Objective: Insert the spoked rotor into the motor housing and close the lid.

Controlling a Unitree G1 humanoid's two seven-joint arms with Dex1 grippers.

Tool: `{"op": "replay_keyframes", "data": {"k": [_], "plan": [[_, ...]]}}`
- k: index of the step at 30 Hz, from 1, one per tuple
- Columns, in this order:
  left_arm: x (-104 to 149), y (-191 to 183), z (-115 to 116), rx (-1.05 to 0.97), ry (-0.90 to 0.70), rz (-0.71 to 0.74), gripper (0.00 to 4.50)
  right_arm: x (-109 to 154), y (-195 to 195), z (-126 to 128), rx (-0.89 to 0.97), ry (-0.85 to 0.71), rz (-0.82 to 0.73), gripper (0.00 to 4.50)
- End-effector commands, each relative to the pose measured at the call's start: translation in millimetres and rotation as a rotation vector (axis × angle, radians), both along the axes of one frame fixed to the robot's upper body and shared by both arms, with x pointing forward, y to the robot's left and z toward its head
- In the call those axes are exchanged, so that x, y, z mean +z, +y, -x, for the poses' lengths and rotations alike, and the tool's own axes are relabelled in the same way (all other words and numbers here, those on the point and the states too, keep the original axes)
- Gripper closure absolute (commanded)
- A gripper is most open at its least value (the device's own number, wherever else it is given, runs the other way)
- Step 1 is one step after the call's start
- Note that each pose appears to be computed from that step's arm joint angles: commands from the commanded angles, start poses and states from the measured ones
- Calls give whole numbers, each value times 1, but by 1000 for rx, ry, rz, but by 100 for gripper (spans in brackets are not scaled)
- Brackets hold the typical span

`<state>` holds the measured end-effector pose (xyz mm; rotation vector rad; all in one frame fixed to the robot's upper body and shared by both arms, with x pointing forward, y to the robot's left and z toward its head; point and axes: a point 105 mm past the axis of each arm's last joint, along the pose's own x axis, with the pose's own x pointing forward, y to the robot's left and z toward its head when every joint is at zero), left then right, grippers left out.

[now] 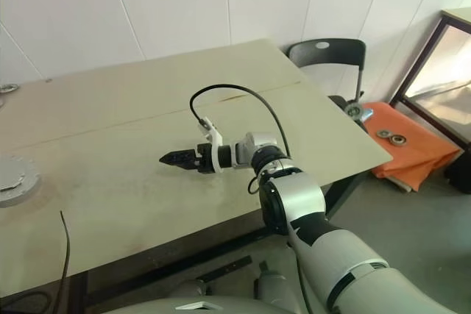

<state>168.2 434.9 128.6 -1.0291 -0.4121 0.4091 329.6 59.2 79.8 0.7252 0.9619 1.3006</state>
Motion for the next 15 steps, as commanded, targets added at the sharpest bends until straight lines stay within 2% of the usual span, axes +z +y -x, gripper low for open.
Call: {"op": "replay_keyframes", "data": {"k": [1, 5, 15], "plan": [[23, 33, 18, 88, -39, -90, 320, 10, 3, -5, -11, -28, -26, 36], [17, 52, 13, 111, 3, -95, 320, 10, 3, -4, -8, -26, -23, 36], [10, 44, -59, -35, 73, -126, 320, 6, -2, -7, -31, -24, -8, 36]]}}
